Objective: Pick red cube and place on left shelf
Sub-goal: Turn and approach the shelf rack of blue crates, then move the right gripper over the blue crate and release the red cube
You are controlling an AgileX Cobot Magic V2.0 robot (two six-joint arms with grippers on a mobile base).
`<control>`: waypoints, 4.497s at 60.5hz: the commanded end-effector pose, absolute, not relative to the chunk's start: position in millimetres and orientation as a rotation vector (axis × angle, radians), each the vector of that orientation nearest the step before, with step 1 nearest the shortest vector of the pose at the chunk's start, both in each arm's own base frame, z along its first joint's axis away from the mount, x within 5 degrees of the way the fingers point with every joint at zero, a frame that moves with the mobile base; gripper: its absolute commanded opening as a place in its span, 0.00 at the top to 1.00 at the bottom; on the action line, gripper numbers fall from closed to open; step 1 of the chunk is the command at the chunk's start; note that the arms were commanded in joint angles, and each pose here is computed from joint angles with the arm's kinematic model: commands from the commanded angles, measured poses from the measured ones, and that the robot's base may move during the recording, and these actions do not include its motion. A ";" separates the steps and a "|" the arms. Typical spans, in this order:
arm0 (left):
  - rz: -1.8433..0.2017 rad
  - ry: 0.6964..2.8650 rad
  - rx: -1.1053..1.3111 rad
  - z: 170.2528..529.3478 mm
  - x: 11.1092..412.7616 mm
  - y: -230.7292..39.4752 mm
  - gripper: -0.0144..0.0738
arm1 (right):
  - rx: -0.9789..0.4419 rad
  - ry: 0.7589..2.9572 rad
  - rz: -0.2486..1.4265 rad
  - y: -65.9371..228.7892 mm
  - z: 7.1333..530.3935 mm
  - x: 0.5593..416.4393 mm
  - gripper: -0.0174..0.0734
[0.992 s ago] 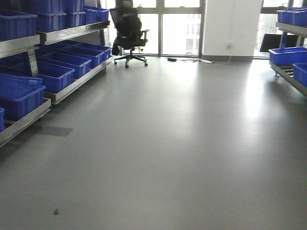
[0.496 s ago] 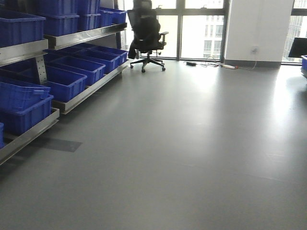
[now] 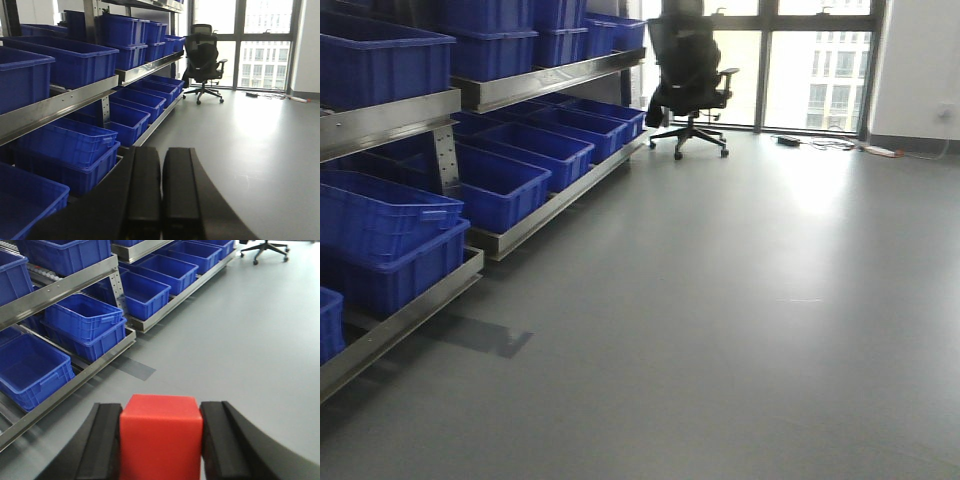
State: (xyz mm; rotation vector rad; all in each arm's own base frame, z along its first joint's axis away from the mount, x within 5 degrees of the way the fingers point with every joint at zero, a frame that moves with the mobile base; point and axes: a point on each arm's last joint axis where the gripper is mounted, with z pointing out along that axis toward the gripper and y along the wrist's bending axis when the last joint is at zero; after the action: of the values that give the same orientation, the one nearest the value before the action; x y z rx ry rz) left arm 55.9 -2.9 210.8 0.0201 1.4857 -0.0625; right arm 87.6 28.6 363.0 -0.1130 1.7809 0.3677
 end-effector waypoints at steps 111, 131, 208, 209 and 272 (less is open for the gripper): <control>-0.064 1.412 0.020 210.8 55.0 -2.9 0.72 | -0.103 1.682 0.361 27.8 377.9 90.2 0.77; -0.064 1.412 0.020 210.8 55.0 -2.9 0.72 | -0.103 1.682 0.361 27.8 377.9 90.2 0.77; -0.064 1.412 0.020 210.8 55.0 -2.9 0.72 | -0.103 1.682 0.361 27.8 377.9 90.2 0.77; -0.064 1.412 0.020 210.8 55.0 -2.9 0.72 | -0.103 1.682 0.361 27.8 377.9 90.2 0.77; -0.064 1.412 0.020 210.8 55.0 -2.9 0.72 | -0.114 1.926 0.353 87.0 383.4 293.2 0.15</control>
State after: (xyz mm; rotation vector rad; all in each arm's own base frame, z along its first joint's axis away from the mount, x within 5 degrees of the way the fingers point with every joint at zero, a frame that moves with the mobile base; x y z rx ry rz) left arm 55.9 -2.9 210.8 0.0201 1.4857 -0.0625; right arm 288.7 87.5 357.7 -0.1238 2.0834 0.3512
